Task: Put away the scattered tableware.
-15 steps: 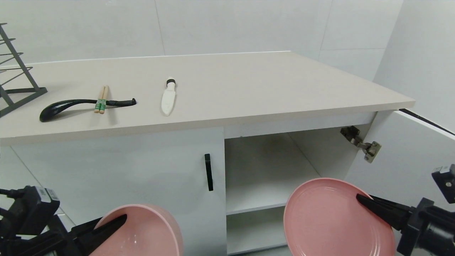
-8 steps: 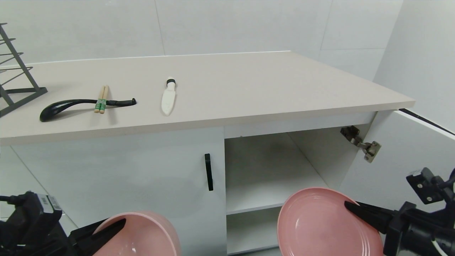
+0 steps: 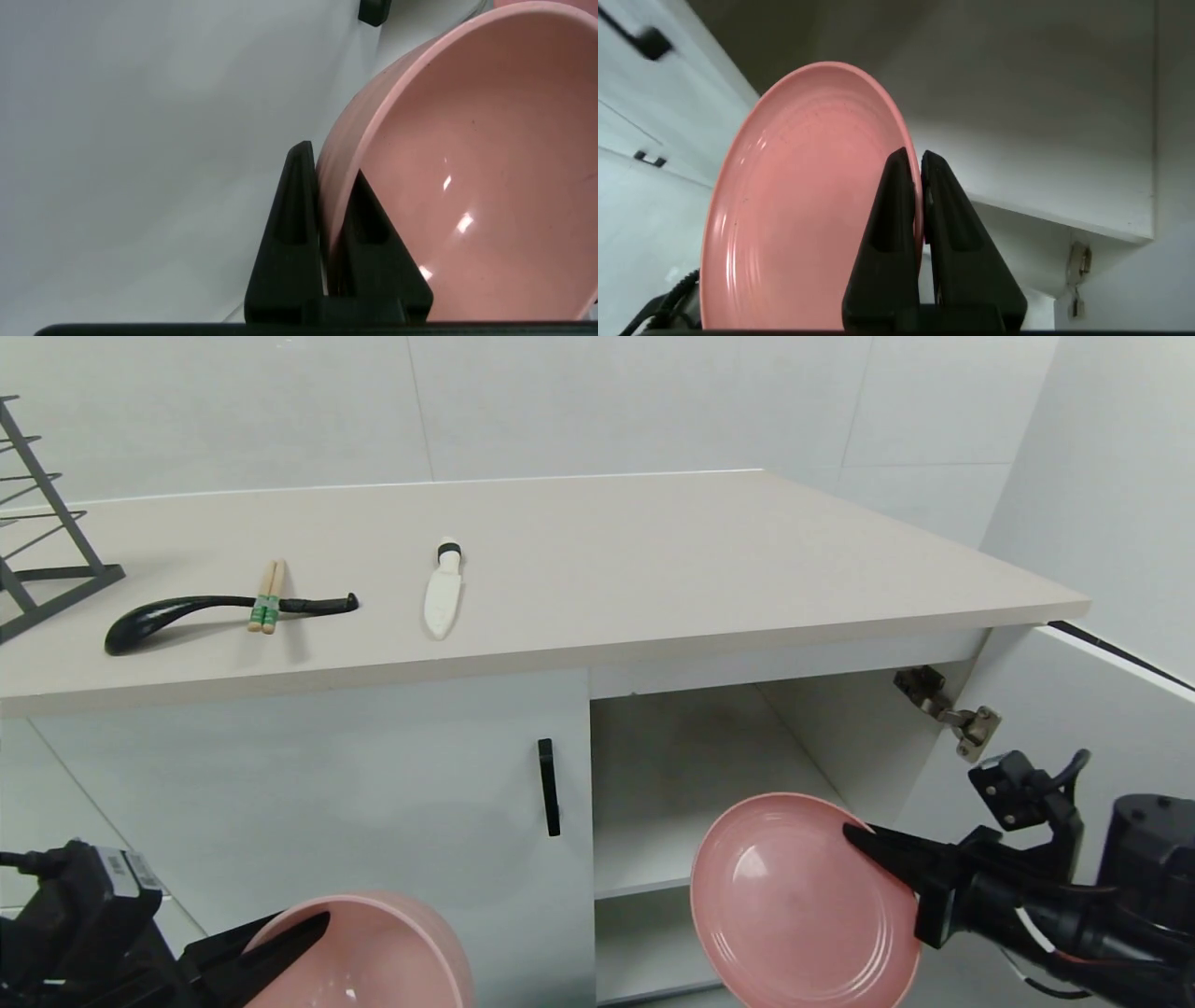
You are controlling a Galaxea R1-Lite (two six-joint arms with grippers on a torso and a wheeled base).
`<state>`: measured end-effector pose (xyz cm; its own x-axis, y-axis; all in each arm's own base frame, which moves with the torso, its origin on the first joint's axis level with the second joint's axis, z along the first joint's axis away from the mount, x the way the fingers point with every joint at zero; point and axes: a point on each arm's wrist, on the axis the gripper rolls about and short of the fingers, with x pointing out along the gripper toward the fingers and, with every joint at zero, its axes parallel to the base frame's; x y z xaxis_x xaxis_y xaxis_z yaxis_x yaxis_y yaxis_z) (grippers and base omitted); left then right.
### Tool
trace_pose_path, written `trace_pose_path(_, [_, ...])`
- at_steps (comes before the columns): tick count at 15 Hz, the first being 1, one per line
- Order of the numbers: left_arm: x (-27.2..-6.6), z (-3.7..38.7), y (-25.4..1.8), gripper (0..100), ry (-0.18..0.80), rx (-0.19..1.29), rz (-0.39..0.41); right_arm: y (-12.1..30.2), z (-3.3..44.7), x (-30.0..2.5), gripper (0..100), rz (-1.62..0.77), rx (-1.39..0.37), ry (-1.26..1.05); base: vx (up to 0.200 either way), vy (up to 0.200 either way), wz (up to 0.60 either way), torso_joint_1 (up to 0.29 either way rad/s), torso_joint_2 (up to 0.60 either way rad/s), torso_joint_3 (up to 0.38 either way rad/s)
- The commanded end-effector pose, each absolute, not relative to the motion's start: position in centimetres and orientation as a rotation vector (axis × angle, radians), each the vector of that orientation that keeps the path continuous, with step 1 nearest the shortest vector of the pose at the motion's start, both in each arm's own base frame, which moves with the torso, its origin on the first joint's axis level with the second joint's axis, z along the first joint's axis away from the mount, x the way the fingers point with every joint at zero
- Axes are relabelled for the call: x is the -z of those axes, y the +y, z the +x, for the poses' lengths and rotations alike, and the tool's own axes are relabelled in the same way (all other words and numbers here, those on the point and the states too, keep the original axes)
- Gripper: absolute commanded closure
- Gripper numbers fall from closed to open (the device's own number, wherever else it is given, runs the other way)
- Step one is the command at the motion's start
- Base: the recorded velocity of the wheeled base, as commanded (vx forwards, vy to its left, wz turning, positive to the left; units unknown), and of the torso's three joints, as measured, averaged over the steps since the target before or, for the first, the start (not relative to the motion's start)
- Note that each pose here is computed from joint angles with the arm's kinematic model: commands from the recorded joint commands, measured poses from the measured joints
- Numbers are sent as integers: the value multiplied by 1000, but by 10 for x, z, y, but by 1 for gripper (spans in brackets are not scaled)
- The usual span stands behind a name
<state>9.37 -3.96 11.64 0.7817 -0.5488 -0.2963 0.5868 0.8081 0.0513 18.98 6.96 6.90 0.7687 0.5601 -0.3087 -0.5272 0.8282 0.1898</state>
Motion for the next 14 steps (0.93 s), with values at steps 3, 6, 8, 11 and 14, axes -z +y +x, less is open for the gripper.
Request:
trace_pose_path(3, [-116, 94, -40, 100, 279, 614, 141, 78, 220, -32, 100, 91, -578, 456, 0, 0, 0, 0, 0, 0])
trace_pose_path(6, [-116, 94, -40, 100, 279, 615, 141, 86, 238, -25, 100, 92, -585, 437, 0, 0, 0, 0, 0, 0])
trace_pose_path(8, [-116, 94, -40, 100, 277, 615, 139, 91, 255, -12, 100, 104, -579, 445, 0, 0, 0, 0, 0, 0])
trace_pose_path(11, [-116, 94, -40, 100, 278, 615, 141, 98, 272, 4, 100, 104, -582, 450, 0, 0, 0, 0, 0, 0])
trace_pose_path(14, [-116, 94, -40, 100, 278, 613, 141, 103, 285, 17, 100, 104, -584, 453, 0, 0, 0, 0, 0, 0])
